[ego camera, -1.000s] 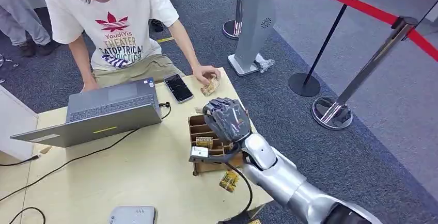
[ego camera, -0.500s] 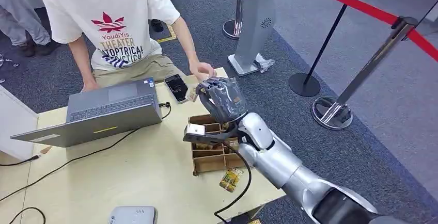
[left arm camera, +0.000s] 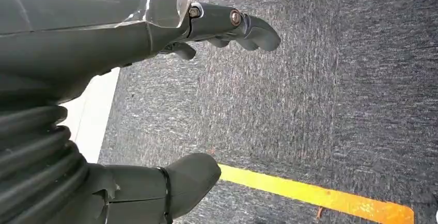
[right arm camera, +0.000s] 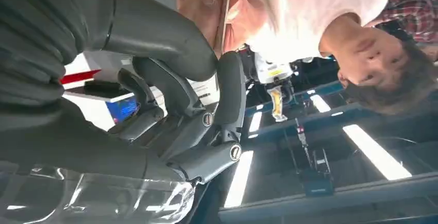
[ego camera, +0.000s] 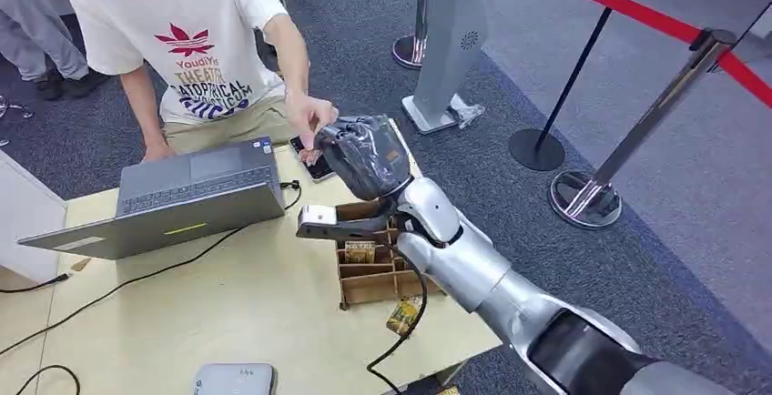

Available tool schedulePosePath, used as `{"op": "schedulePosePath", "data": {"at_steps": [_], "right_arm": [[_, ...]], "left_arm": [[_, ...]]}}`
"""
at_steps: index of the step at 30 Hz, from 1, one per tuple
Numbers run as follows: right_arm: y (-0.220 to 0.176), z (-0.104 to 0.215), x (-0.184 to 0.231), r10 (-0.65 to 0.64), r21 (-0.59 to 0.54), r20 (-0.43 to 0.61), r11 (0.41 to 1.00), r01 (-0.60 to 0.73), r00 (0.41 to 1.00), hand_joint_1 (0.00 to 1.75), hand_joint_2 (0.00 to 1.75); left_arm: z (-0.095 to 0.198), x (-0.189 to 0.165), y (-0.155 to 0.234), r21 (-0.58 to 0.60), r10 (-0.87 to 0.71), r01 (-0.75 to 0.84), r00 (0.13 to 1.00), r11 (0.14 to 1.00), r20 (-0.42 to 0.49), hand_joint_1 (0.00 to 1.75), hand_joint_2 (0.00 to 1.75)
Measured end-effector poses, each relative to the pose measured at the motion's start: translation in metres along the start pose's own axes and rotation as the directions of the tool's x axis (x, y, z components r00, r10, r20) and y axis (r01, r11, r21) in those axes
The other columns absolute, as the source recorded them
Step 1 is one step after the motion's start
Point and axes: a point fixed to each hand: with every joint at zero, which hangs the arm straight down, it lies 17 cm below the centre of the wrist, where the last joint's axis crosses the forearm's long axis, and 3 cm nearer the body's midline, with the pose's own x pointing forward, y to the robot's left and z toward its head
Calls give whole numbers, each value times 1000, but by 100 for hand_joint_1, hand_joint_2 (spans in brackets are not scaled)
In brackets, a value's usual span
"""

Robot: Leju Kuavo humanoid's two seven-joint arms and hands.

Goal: Pass the card to the sensor for recognition and then transmit it.

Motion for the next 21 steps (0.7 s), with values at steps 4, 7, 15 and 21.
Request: {"op": "schedulePosePath", "data": {"at_steps": [4, 7, 15, 21], "right_arm": [[7, -9, 6, -29, 6, 0, 1000, 29, 1000, 138, 175], [13, -12, 10, -43, 16, -1, 999, 43, 999, 0, 175], [20, -12, 17, -56, 10, -2, 998, 56, 998, 0, 175], [19, -11, 23, -80, -10, 1, 997, 80, 997, 0, 175]], "left_arm": [[0, 0, 1, 6, 3, -3, 1000, 1000, -1, 0, 175], [0, 0, 1, 6, 6, -6, 1000, 1000, -3, 0, 175], [0, -1, 2, 8, 7, -7, 1000, 1000, -3, 0, 175], [0, -1, 2, 8, 7, -7, 1000, 1000, -4, 0, 175]]}}
